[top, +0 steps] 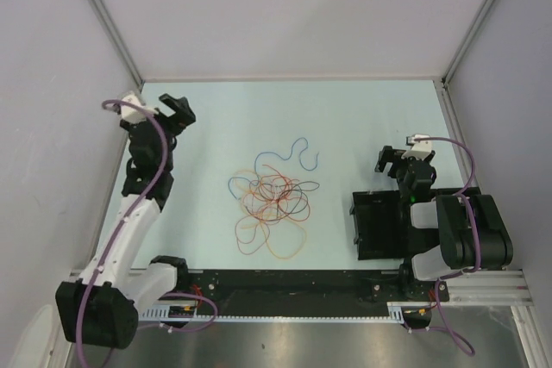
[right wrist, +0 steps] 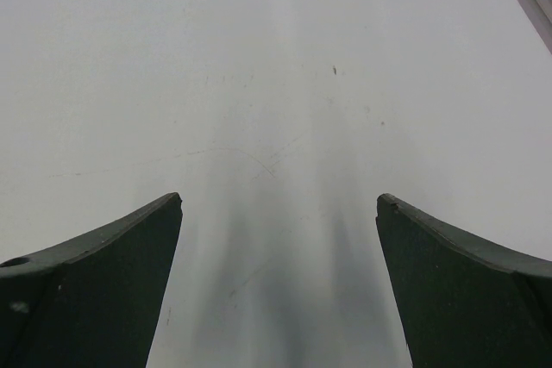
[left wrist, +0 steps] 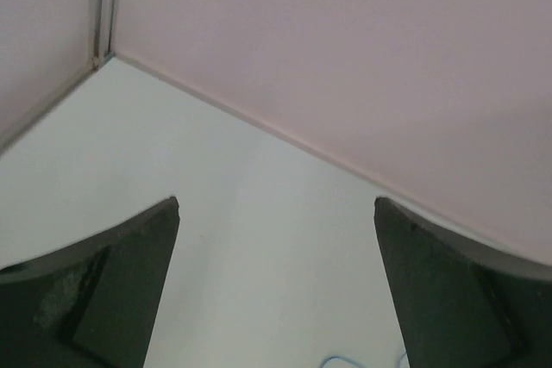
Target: Untangle the cables
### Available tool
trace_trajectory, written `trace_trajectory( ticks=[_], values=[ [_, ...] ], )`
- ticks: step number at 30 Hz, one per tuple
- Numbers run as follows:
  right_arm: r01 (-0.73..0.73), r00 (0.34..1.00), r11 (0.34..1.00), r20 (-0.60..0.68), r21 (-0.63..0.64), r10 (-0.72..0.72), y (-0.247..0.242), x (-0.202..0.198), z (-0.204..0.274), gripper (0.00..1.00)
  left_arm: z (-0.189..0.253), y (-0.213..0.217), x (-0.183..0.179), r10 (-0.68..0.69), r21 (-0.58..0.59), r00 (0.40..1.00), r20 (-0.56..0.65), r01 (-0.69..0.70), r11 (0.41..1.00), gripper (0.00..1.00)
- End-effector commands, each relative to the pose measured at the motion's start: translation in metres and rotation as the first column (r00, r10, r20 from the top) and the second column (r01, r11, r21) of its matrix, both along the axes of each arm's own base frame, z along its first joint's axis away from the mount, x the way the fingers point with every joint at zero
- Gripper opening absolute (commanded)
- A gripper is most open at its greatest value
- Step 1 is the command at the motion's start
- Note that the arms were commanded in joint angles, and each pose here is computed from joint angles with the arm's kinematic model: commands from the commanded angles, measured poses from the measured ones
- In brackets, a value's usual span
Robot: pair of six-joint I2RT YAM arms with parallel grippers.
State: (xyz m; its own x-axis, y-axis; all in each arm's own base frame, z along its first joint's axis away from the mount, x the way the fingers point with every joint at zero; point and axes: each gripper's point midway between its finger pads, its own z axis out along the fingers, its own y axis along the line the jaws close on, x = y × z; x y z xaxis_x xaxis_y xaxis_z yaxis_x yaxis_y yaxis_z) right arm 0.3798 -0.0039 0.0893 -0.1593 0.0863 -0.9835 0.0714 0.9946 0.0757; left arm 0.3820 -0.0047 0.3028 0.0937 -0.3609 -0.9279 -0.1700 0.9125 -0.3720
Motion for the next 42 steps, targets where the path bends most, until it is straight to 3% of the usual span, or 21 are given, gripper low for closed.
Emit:
trace_trajectory(
  ticks=[1,3,4,5,8,13,18,20,25,30,38,42],
  values=[
    [0.001,1.0,1.0,0.019,-0.014,-0.001,-0.002,0.002,0.004,1.0,-0.146,-0.006,-0.033,-0.134,-0.433,0.857,-0.498,-0.112,0.894,1.0],
    [0.003,1.0,1.0,0.021,-0.013,-0.003,-0.002,0.002,0.004,1.0,-0.146,-0.018,-0.028,-0.225,-0.439,0.825,-0.519,-0.032,0.898,1.0],
    [0.001,1.0,1.0,0.019,-0.014,-0.001,-0.002,0.002,0.004,1.0,-0.149,-0.022,-0.029,-0.225,-0.408,0.805,-0.549,-0.022,0.913,1.0],
    [0.001,1.0,1.0,0.019,-0.014,-0.001,-0.002,0.002,0.004,1.0,-0.142,-0.008,-0.024,-0.13,-0.31,0.821,-0.556,-0.059,0.949,1.0],
    [0.003,1.0,1.0,0.019,-0.014,-0.002,-0.002,0.002,0.004,1.0,-0.139,-0.032,-0.017,-0.167,-0.245,0.81,-0.562,0.029,0.969,1.0],
    [0.001,1.0,1.0,0.019,-0.013,-0.001,-0.002,0.002,0.004,1.0,-0.16,-0.06,-0.004,-0.27,-0.276,0.728,-0.631,0.115,0.954,1.0],
    [0.004,1.0,1.0,0.021,-0.015,-0.004,-0.002,0.002,0.004,1.0,-0.16,-0.109,0.017,-0.307,-0.174,0.687,-0.658,0.258,0.95,0.98],
    [0.003,1.0,1.0,0.019,-0.015,-0.002,-0.002,0.002,0.004,1.0,-0.151,-0.135,0.029,-0.34,-0.114,0.678,-0.651,0.356,0.928,0.94],
    [0.004,1.0,1.0,0.018,-0.013,-0.004,-0.002,0.002,0.003,1.0,-0.181,-0.169,0.049,-0.302,0.034,0.581,-0.756,0.496,0.868,0.9],
    [0.004,1.0,1.0,0.019,-0.015,-0.004,-0.002,0.002,0.004,1.0,-0.186,-0.198,0.063,-0.307,0.115,0.554,-0.774,0.6,0.792,0.74],
    [0.004,1.0,1.0,0.021,-0.015,-0.004,-0.002,0.002,0.004,1.0,-0.21,-0.202,0.064,-0.204,0.268,0.51,-0.836,0.703,0.659,0.72],
    [0.006,1.0,1.0,0.019,-0.013,-0.006,-0.003,0.002,0.004,1.0,-0.221,-0.209,0.062,-0.212,0.258,0.474,-0.855,0.742,0.619,0.73]
  ],
)
